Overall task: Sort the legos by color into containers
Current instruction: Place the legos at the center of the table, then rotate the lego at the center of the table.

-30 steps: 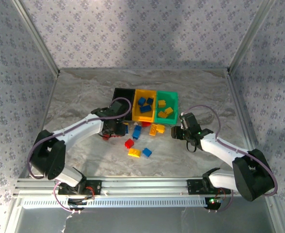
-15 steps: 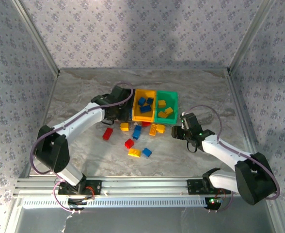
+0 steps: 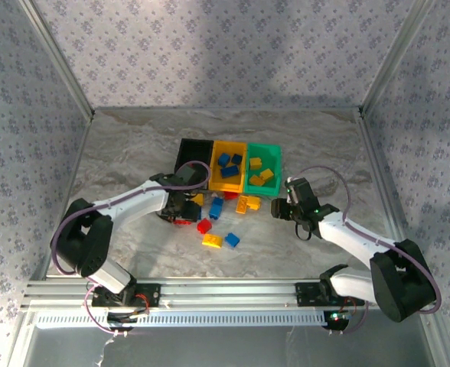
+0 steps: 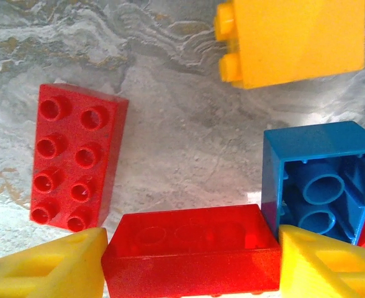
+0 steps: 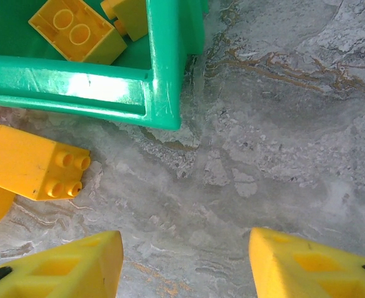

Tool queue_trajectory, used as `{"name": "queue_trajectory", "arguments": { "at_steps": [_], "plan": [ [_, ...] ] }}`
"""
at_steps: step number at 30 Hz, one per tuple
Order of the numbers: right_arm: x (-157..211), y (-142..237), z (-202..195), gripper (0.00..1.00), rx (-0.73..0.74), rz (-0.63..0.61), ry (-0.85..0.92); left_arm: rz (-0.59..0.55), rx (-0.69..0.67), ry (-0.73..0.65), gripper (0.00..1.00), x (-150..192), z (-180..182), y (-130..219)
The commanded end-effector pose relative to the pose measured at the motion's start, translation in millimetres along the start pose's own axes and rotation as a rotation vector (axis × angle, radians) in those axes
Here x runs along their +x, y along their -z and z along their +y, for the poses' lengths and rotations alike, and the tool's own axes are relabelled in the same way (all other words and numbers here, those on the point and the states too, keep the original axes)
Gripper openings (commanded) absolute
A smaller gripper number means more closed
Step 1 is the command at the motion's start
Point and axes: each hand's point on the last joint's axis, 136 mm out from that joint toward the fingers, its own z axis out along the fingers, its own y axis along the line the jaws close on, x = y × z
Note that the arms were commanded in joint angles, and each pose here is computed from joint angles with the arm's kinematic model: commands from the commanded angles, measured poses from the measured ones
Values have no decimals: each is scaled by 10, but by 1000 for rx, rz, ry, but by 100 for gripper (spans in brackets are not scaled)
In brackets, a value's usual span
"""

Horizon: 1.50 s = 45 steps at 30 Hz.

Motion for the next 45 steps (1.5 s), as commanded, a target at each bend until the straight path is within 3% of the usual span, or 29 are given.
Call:
{"name": "queue_trajectory", "arguments": {
  "at_steps": [1, 13, 20, 26, 32, 37, 39, 45],
  "plan": [
    [3, 6, -21, 58, 6, -2, -4, -16, 18, -2, 69, -62, -89, -17],
    [-11, 3, -15, 58, 2, -4, -4, -8, -22, 10, 77, 84, 9, -82],
    [-3, 1, -11, 58, -1, -3, -3, -88, 22, 21, 80, -35, -43, 66],
    [-3, -1, -6, 58, -4, -2, -4, -170, 54, 38, 92, -84, -19, 235],
    [-11, -3, -1, 58, -5, -3, -3, -122, -29, 44, 91, 71, 168, 140],
    [-5, -2, 3, 58, -7, -1, -2, -76, -38, 39, 84, 158, 197, 41],
    [2, -4, -1, 58, -6, 1, -2, -53, -47, 32, 75, 219, 228, 44],
    [3, -1, -1, 58, -6, -1, -2, -36, -21, 39, 75, 348, 264, 30]
  ]
}}
